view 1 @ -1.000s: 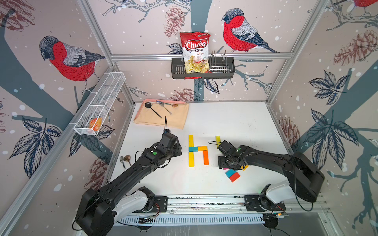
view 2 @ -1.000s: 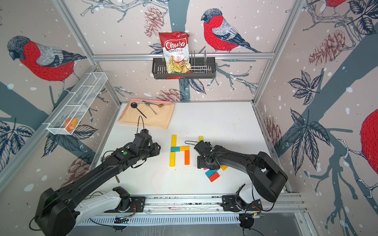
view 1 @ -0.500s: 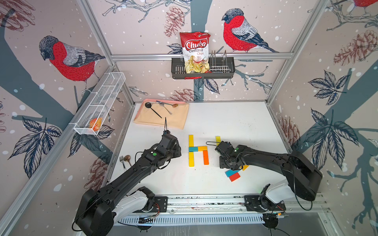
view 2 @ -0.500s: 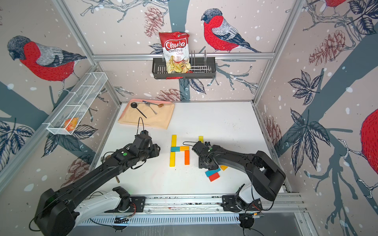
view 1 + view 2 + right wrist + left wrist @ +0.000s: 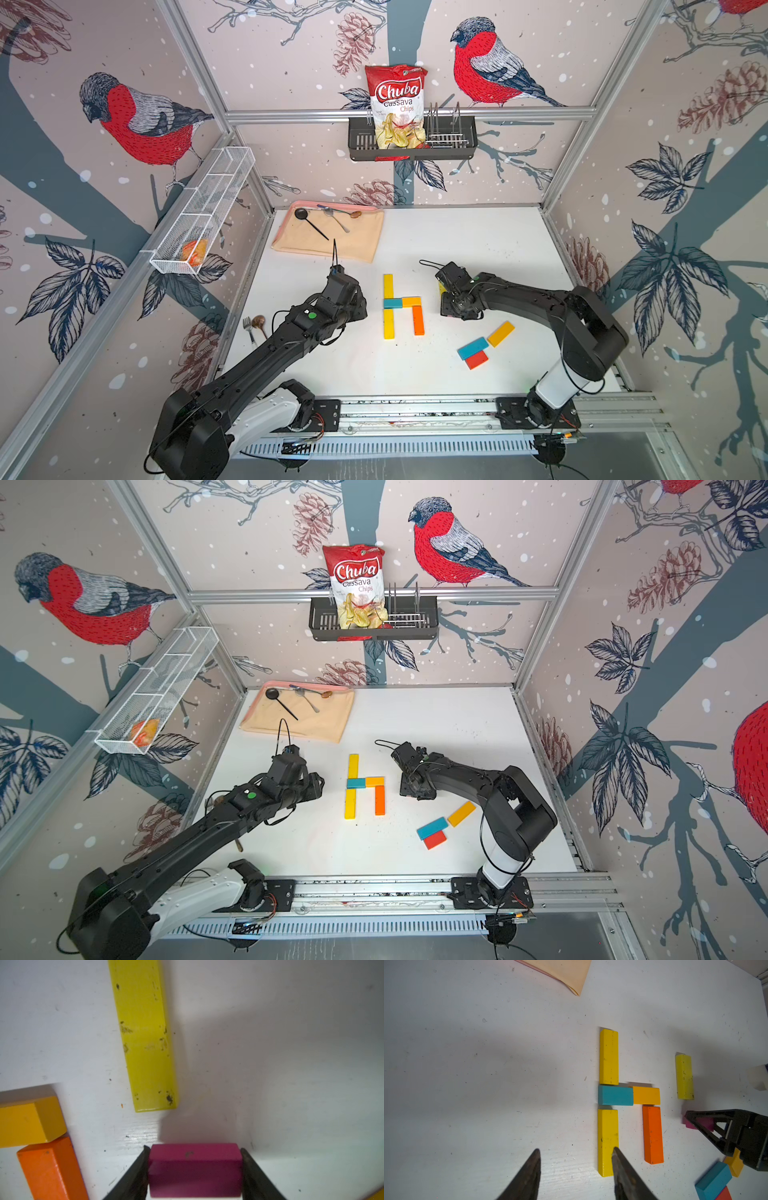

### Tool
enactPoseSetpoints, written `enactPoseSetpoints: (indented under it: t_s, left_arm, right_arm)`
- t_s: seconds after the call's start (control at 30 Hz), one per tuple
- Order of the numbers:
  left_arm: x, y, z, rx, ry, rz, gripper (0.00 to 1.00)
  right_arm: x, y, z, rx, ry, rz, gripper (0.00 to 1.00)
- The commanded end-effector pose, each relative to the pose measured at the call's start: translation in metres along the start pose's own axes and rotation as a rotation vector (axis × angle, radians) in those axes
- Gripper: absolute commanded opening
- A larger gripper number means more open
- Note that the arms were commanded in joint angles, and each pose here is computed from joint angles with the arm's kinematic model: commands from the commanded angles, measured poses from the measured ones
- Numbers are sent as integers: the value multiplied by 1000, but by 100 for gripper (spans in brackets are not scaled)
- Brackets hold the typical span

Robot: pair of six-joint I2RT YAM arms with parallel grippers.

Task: Assemble the letter h with building blocks
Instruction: Assemble the building block at the center of the board.

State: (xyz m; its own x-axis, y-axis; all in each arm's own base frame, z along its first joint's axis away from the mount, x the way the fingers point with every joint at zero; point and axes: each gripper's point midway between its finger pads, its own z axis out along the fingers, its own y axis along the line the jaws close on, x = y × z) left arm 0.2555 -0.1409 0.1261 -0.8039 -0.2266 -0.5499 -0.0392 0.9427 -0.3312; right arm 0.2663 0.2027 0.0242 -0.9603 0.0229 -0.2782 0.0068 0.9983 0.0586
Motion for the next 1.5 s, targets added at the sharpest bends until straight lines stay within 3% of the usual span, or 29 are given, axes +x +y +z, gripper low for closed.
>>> enactPoseSetpoints:
  t_s: [0.0, 0.67, 0.83, 1.0, 1.47]
  left_arm:
    - [-6, -1, 1, 0, -24, -9, 54]
    - [-9, -4, -1, 6, -28, -7, 54]
    - [-10, -5, -1, 8, -24, -6, 54]
    - [-10, -6, 0, 7, -21, -5, 54]
    - [-11, -7, 1, 7, -18, -2, 54]
  right_arm:
    - [-2, 6, 3, -11, 7, -20, 50]
    - [-11, 0, 17, 86, 18, -64, 51]
    - [-12, -1, 17, 97, 17, -68, 65]
    - [-11, -2, 14, 97, 14, -73, 71]
    - [-13, -8, 14, 110, 10, -68, 71]
